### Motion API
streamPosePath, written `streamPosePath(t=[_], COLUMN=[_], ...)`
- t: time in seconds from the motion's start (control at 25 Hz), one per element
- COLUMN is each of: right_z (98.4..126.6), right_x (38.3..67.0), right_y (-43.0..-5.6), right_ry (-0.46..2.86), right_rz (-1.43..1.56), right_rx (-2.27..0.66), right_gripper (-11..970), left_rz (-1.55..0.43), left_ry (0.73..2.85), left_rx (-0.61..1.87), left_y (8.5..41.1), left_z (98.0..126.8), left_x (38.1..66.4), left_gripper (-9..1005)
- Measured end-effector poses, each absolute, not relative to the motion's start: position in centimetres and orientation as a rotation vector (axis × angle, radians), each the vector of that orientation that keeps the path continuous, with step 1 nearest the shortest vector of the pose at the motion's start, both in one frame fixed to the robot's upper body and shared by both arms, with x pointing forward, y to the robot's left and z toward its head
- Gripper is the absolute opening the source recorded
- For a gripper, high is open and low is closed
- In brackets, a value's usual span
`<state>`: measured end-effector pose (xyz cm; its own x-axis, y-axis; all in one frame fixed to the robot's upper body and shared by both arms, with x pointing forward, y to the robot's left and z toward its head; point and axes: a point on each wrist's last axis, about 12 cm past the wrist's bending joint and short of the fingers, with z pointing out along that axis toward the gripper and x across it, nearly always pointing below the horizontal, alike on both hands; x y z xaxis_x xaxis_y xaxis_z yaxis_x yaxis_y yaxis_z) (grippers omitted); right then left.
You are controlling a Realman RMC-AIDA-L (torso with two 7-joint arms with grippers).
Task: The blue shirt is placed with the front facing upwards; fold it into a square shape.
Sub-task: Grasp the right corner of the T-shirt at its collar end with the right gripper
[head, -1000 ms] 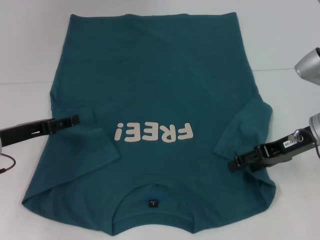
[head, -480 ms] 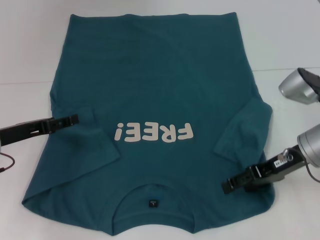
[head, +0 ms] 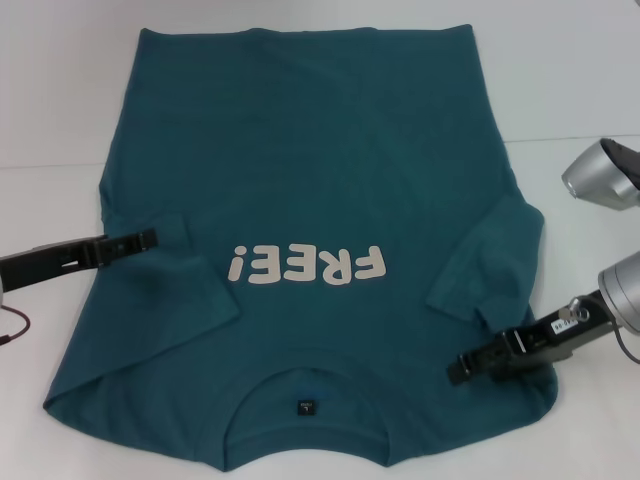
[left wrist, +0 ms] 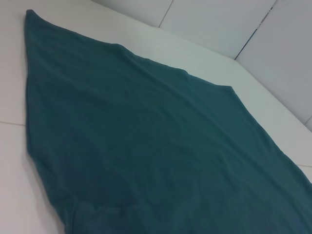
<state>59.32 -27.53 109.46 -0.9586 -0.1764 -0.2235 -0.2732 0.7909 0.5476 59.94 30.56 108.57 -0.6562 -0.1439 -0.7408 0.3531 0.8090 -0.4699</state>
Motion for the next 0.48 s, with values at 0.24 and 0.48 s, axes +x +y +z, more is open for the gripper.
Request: streamPosePath(t=[0.24, 0.48], right_z=[111.3, 112.7], right_x=[60.1, 60.2], right_y=[-27.6, -28.0], right_ry=[2.761, 2.717], right_rz=[0.939, 0.981], right_rx=[-0.366, -0.352], right_gripper=[908, 907], left_rz=[-0.764, -0.762], left_ry=[2.162, 2.163], left_rx=[0.152, 0.149], left_y=[30.5, 30.6], left_z=[108.5, 108.5], left_x=[59.9, 59.8], left_gripper=[876, 875])
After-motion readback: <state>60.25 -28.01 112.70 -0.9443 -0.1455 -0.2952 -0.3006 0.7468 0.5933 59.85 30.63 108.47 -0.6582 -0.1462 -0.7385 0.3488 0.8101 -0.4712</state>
